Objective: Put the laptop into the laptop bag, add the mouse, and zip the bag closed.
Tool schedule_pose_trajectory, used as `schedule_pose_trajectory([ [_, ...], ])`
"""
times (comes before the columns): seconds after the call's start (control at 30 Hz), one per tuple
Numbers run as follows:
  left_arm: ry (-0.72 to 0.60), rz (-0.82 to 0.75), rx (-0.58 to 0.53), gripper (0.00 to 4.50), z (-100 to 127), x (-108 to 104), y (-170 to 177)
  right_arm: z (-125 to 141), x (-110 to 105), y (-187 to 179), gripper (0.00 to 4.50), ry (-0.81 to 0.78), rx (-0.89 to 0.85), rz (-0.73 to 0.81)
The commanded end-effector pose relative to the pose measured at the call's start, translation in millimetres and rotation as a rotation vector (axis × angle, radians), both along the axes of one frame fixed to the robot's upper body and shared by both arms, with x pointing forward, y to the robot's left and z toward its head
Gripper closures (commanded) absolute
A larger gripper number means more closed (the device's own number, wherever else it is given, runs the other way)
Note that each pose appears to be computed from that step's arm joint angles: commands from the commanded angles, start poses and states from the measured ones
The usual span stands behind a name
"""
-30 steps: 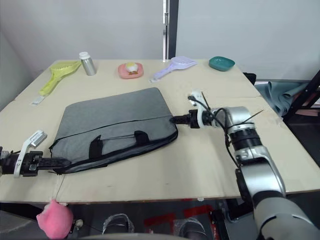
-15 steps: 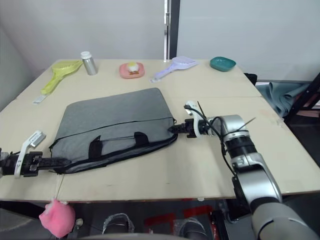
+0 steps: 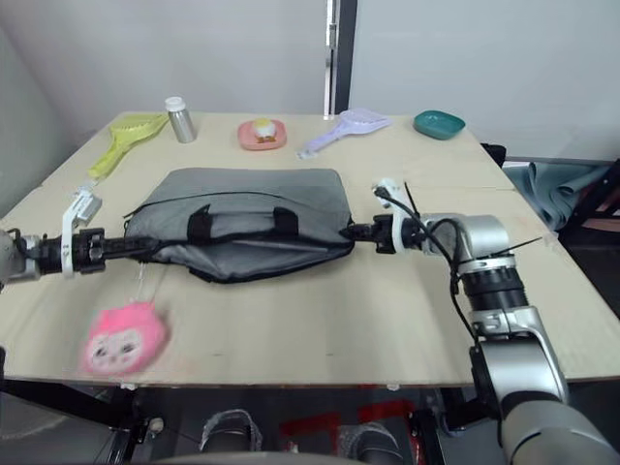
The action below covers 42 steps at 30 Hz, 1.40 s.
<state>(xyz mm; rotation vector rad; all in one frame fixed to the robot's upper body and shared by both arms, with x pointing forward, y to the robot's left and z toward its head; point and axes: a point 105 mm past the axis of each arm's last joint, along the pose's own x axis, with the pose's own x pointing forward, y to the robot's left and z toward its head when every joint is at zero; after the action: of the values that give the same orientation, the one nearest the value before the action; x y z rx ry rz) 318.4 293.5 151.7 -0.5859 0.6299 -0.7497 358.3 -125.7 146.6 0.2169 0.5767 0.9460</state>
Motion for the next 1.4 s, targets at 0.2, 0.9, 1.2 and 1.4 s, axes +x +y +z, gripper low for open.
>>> schedule_pose_trajectory([
  [0.2, 0.008, 0.110, 0.068, 4.50, -19.0, -2.9, 28.3, -10.0, -18.3, 18.0, 4.47, -0.061, -0.093, 0.098],
  [0.9, 0.071, 0.238, 0.152, 3.35, -46.6, -26.9, 67.2, -35.4, -39.2, 21.3, 2.77, -0.112, -0.182, 0.185],
  [1.2, -0.013, 0.164, 0.192, 1.54, -7.7, -38.8, 76.7, 0.8, -34.5, -7.4, 0.03, -0.196, -0.185, 0.203],
  [1.4, -0.183, 0.037, 0.305, 1.54, 38.0, -58.0, 81.3, 65.6, -39.6, 4.8, 0.03, -0.373, -0.014, 0.271],
])
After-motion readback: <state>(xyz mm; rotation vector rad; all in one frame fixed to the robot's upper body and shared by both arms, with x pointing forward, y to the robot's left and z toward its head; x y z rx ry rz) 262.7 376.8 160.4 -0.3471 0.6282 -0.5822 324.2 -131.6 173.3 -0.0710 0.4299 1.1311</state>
